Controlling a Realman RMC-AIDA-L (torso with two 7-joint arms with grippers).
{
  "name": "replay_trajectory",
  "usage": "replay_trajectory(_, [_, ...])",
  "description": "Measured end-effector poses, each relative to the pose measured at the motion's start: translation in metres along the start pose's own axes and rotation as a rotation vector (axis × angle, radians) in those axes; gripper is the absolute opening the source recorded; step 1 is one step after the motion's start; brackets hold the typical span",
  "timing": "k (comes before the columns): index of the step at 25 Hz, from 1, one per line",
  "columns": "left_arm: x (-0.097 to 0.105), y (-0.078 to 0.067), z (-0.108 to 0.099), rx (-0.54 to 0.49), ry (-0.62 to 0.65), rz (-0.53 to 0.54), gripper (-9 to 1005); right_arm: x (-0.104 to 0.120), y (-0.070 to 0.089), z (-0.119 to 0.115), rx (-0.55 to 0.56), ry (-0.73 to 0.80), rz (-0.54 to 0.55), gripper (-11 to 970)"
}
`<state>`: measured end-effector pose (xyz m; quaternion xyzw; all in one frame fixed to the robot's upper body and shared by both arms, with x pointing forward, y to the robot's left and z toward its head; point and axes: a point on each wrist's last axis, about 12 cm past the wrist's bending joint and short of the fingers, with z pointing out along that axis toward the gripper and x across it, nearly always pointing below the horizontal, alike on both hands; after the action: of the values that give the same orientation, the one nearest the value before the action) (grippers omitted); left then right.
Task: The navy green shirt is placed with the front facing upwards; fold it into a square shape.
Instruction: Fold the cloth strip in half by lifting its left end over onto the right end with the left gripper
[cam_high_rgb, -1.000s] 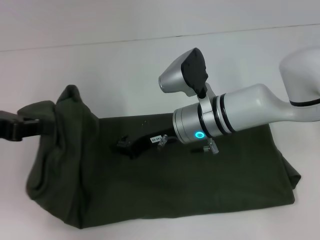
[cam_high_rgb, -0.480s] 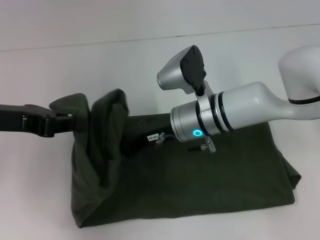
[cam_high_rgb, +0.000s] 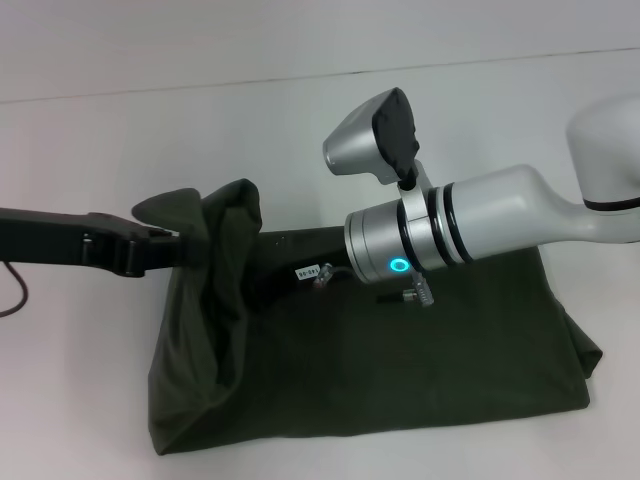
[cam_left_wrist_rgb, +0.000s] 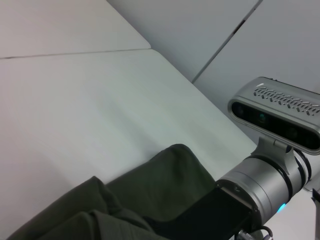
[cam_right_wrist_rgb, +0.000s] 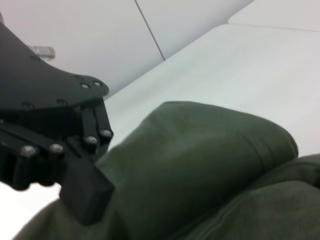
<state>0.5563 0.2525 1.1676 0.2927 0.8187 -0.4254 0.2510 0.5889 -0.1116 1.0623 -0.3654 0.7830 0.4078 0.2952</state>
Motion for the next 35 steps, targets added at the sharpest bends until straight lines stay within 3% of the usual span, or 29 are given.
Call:
replay_trajectory(13, [-0.004, -0.003, 0.027, 0.044, 0.039, -0.001, 12, 0.007, -0.001, -0.007, -0.014, -0.028, 0.002, 10])
replay_trajectory(35, [-0.022, -0.019, 0.058, 0.101, 0.069, 0.014, 12, 0.021, -0.011, -0.045, -0.023, -0.137, 0.016, 11])
